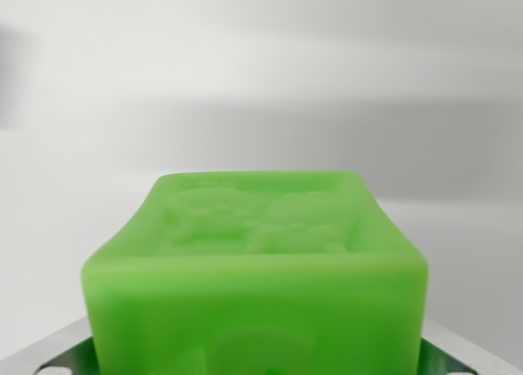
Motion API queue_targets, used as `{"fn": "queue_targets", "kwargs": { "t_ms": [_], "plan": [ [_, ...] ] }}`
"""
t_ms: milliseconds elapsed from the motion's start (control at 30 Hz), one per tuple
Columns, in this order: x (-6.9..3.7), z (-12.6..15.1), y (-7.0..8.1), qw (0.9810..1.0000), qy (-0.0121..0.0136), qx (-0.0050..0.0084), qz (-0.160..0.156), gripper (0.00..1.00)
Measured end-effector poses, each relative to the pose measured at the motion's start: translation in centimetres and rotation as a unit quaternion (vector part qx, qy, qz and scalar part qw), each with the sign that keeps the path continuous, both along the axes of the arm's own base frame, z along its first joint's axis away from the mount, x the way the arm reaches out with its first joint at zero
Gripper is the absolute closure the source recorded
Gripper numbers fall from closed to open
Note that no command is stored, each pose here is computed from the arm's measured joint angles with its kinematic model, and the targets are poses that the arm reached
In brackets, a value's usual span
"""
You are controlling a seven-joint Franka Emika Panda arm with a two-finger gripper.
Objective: Stack cube
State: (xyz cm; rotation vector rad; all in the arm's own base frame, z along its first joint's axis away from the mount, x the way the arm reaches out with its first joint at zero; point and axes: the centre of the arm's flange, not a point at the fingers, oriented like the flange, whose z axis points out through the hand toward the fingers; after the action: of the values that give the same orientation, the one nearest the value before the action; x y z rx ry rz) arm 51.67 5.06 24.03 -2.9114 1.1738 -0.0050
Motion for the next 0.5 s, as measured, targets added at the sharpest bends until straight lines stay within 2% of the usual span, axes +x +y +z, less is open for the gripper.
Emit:
{"fn": "queue_targets", "kwargs": {
  "t_ms": [167,500],
  "plan": [
    [0.2,0.0,0.9,1.0000,0.0006,-0.0002,-0.008,1.00],
    [0.7,0.1,2.9,0.9997,0.0000,-0.0003,-0.024,1.00]
  ]
}}
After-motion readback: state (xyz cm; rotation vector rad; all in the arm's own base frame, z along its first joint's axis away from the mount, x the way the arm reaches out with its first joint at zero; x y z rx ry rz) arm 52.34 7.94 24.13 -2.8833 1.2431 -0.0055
